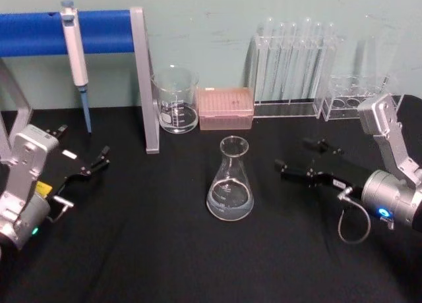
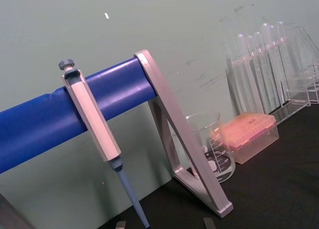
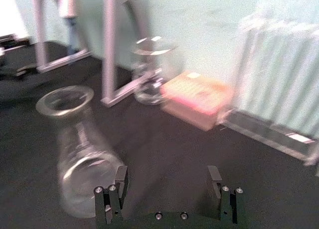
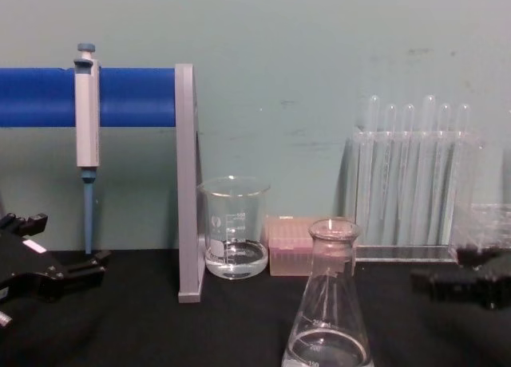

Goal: Grasp the erlenmeyer flask with one hand, shake it three times, then place it back.

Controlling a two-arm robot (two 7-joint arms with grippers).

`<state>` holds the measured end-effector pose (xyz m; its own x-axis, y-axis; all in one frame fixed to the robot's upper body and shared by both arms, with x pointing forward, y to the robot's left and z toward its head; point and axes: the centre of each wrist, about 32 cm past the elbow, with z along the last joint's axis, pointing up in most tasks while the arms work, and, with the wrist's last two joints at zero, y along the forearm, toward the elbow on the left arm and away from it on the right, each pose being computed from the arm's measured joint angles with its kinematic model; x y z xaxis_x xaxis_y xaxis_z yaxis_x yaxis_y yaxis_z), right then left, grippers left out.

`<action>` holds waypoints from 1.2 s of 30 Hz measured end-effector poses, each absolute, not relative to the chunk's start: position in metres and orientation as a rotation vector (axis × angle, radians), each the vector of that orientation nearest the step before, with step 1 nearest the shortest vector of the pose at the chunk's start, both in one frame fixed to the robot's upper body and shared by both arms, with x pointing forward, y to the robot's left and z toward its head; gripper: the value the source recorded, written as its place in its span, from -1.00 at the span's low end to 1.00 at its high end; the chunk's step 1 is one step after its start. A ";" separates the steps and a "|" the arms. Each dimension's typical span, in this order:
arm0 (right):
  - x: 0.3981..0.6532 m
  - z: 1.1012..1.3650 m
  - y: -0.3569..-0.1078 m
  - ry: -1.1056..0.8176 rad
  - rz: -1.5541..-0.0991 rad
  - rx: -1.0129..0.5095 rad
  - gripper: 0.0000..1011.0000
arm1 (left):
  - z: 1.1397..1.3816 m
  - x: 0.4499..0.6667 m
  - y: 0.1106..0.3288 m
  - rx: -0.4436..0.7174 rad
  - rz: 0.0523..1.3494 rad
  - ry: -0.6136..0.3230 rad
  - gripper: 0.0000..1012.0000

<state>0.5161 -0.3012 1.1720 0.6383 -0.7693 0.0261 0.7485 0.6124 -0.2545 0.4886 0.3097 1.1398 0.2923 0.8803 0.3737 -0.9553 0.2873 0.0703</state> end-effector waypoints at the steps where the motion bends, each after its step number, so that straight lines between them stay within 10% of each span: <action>1: 0.517 1.172 -0.299 0.067 -0.913 -0.243 0.98 | 1.140 0.489 0.310 0.304 1.248 -0.285 0.98; 36: 0.538 1.126 -0.256 0.016 -1.248 -0.181 0.98 | 1.140 0.489 0.310 0.304 1.248 -0.285 0.98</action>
